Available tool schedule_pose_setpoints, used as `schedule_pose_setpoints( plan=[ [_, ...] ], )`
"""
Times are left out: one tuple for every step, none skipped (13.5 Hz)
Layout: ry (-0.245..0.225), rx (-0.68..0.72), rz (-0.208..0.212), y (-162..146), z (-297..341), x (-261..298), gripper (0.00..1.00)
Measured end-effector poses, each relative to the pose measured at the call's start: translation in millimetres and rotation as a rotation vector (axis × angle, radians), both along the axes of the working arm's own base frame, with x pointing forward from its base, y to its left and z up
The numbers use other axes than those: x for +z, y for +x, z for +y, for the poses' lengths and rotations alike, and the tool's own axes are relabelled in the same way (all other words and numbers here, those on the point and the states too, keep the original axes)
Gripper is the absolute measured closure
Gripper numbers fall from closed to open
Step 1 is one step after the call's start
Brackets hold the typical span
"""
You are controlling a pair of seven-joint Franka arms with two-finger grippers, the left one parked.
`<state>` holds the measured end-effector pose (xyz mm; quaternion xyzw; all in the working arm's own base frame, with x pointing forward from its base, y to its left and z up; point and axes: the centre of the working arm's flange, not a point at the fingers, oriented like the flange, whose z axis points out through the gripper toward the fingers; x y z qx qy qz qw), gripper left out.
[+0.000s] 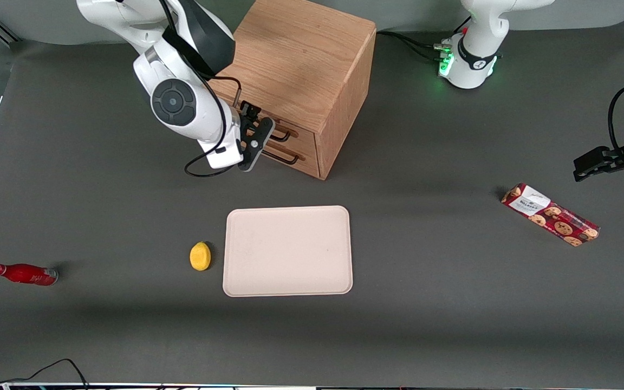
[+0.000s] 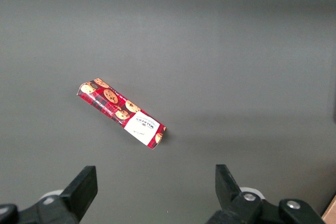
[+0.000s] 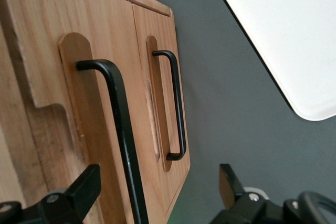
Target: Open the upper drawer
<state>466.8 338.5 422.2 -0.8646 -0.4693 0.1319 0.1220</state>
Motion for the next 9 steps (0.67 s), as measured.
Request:
schedule_pose_setpoints(
  plan=[
    [-0.002, 0.000, 0.001, -1.9, 0.9, -2.1, 0.00],
    [-0.002, -0.002, -0.001, -2.5, 1.0, -3.5, 0.00],
    [-0.004, -0.010, -0.004, -3.1, 0.9, -5.3, 0.00],
    [-0.008, -0.017, -0.003, -4.7, 1.1, -7.8, 0.00],
    [-0.009, -0.018, -0.005, -6.8, 3.1, -9.2, 0.00],
    [-0.008, -0.019, -0.008, -7.6, 4.0, -8.4, 0.00],
    [-0.009, -0.020, -0.010, -7.9, 4.0, -8.1, 0.00],
    [-0.009, -0.021, -0.010, -7.9, 3.4, -8.3, 0.00],
    [-0.010, -0.023, -0.010, -7.7, 2.7, -8.7, 0.00]
  ],
)
